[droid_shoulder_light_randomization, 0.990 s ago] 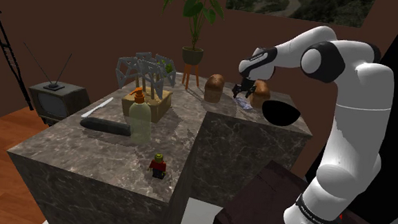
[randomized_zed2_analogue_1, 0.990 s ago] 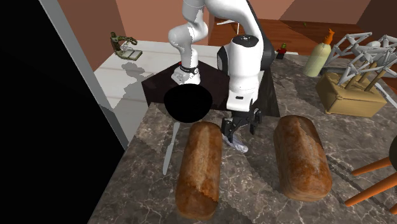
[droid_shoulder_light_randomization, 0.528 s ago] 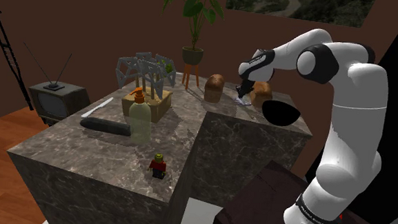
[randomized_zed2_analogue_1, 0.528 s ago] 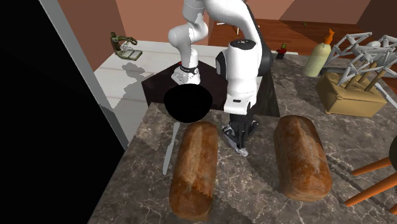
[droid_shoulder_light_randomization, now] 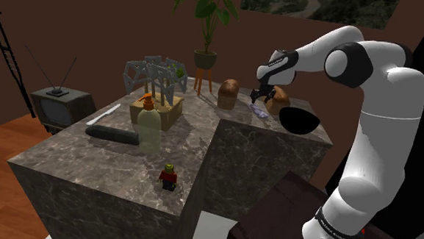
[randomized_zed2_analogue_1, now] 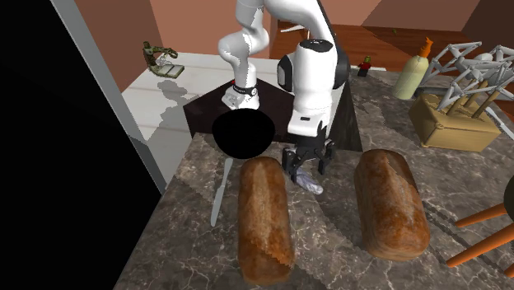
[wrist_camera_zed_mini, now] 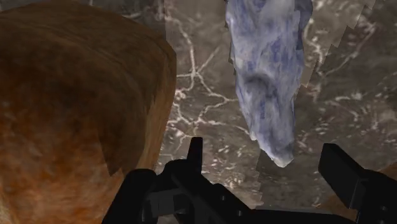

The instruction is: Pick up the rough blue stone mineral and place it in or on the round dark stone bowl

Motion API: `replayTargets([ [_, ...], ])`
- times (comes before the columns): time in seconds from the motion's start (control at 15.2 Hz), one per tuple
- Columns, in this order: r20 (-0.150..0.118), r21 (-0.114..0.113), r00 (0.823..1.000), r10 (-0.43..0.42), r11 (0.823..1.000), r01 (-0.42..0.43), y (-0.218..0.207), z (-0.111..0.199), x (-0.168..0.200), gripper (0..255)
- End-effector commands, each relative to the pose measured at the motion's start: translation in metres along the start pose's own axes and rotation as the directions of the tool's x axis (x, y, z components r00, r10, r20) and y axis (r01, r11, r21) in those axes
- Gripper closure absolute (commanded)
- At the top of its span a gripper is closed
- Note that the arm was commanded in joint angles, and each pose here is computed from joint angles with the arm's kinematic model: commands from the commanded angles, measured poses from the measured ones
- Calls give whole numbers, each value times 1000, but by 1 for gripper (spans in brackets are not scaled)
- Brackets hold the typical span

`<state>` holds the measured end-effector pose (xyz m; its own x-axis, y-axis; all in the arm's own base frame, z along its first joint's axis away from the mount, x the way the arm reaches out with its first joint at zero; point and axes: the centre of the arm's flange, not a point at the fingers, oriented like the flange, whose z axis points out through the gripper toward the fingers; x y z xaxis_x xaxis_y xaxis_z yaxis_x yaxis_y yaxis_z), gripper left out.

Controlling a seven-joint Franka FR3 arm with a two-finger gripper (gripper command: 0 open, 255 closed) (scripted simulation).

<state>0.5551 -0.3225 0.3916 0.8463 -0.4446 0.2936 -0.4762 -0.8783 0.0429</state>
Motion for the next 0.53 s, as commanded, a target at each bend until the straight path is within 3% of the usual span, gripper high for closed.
replayTargets([
  [0.0,126,-16,992,26,1000,-24,-8,-4,-4,0],
  [0.46,126,-16,992,26,1000,-24,-8,32,-9,0],
])
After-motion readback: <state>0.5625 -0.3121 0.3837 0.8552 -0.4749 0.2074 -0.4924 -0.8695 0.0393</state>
